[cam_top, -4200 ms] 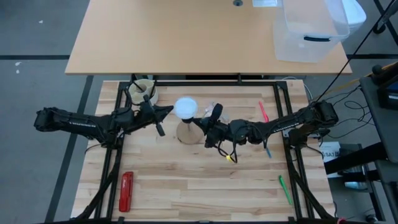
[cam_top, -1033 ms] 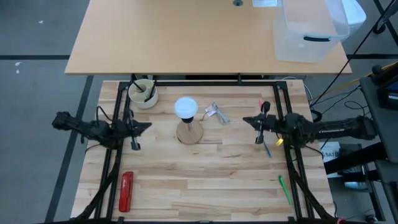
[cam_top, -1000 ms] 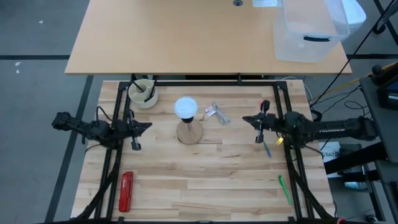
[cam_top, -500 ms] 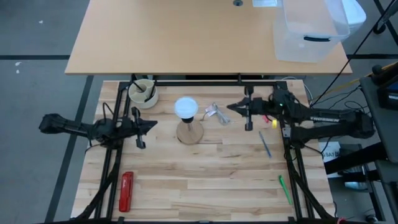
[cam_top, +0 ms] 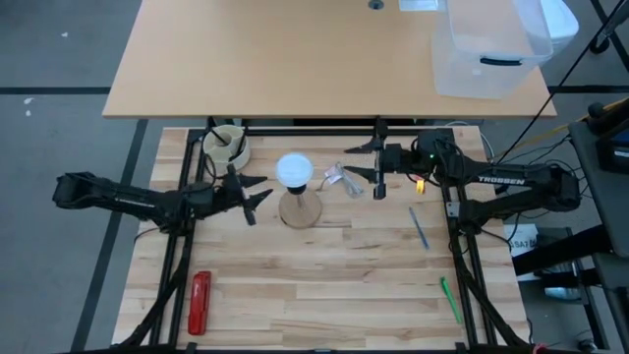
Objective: Screw lightbulb
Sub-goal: Remove the lightbulb from the desk lamp
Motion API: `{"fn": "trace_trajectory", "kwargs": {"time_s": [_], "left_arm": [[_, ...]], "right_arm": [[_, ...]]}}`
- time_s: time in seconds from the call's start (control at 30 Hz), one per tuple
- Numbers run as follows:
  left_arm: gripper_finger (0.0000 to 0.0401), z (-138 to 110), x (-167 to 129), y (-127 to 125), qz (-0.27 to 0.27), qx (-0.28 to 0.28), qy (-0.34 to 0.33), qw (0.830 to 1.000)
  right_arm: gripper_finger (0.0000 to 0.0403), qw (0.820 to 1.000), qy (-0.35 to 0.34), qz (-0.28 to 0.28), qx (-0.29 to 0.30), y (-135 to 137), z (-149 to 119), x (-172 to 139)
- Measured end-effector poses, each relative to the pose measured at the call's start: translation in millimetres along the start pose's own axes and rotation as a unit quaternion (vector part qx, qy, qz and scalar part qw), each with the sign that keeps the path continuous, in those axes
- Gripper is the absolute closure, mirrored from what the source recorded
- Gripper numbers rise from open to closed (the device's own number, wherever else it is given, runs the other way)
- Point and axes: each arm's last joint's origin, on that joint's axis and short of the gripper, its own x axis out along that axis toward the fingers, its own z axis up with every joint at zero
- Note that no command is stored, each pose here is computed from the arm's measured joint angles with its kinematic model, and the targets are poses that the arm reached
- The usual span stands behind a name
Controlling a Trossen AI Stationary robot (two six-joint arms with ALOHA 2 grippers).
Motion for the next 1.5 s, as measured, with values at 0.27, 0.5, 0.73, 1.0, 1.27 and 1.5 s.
{"fn": "trace_trajectory", "kwargs": {"time_s": [0.27,0.5,0.73,1.0,1.27,1.5], "left_arm": [[0.0172,-18.1,25.8,-2.9,-0.005,-0.005,0.012,1.000],[0.0172,-29.9,41.5,-4.7,-0.032,-0.028,-0.001,0.999],[0.0172,-46.7,52.0,-0.6,-0.037,-0.025,0.025,0.999],[0.0172,-57.9,63.6,-0.3,-0.083,-0.026,0.023,0.996],[0.0172,-63.5,91.2,-3.7,-0.109,-0.019,0.025,0.994],[0.0216,-72.0,108.4,-6.9,-0.108,-0.014,0.039,0.993]], "right_arm": [[0.0191,1.000,-0.007,-0.002,-0.005,-2.7,5.2,5.6],[0.0191,1.000,-0.021,-0.006,-0.010,-3.8,9.1,5.7],[0.0191,1.000,-0.026,-0.008,-0.010,-4.0,10.2,5.6],[0.0193,0.999,-0.035,-0.010,-0.010,-4.5,11.9,5.5],[0.0197,0.999,-0.034,-0.010,-0.003,-4.4,11.8,5.5],[0.0197,0.999,-0.031,-0.009,-0.002,-4.3,11.2,5.5]]}}
